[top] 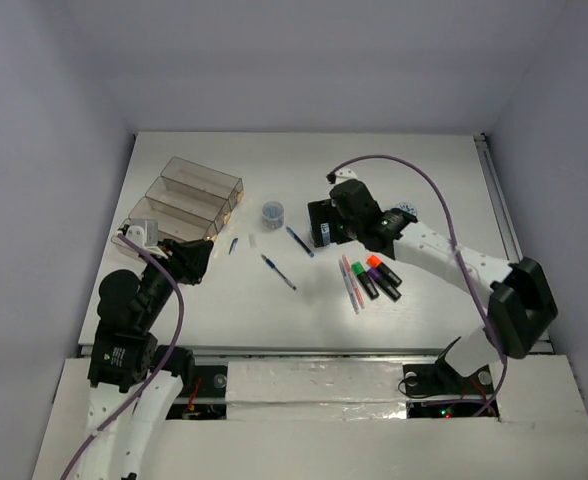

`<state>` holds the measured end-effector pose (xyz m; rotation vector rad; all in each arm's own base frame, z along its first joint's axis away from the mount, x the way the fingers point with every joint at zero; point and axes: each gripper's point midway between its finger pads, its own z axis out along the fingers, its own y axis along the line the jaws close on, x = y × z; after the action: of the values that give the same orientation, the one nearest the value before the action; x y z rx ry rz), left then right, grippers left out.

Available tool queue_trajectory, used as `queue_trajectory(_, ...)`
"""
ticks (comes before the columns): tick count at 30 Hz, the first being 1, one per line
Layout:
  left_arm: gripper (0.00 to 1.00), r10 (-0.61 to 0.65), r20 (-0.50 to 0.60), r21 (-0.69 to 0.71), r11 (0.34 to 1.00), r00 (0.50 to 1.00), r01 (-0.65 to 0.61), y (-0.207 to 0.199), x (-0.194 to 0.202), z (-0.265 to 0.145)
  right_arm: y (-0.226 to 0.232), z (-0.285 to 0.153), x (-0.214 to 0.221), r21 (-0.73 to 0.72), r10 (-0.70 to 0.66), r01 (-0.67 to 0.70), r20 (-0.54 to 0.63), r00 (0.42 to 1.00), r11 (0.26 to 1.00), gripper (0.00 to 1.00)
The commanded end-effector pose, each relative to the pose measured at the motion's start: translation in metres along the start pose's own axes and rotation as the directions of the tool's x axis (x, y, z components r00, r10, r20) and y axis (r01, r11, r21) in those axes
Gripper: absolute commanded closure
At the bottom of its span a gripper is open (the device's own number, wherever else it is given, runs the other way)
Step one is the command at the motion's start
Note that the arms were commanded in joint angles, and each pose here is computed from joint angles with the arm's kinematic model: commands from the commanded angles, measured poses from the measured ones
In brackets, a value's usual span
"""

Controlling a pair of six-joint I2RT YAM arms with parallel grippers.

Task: Sort the stationery into containers
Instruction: Pick up the stationery from the center of the board.

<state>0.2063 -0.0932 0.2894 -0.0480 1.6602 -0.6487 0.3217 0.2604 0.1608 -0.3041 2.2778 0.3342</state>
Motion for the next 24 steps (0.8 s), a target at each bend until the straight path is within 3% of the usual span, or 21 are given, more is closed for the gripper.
queue_trajectory(1,0.79,0.003,0.052,0.023,1.000,0.999,-0.004,-0.005,-0.011,0.000,-0.012,0.021,-0.021,0.132,-0.061,0.057,0.027,0.998,0.990,0.02)
queue_trajectory(10,0.77,0.005,0.074,0.035,0.999,0.997,-0.007,-0.009,-0.014,-0.005,-0.007,0.062,-0.026,0.186,-0.068,0.070,-0.020,0.998,0.980,0.02)
queue_trajectory(19,0.76,0.005,0.082,0.039,0.999,0.997,-0.008,-0.010,-0.016,-0.006,-0.018,0.085,-0.013,0.227,-0.050,0.063,-0.060,0.997,0.972,0.14)
queue_trajectory(24,0.75,0.004,0.082,0.037,0.999,0.997,-0.007,-0.009,-0.015,-0.006,-0.021,0.091,-0.009,0.230,-0.039,0.056,-0.077,0.996,0.972,0.15)
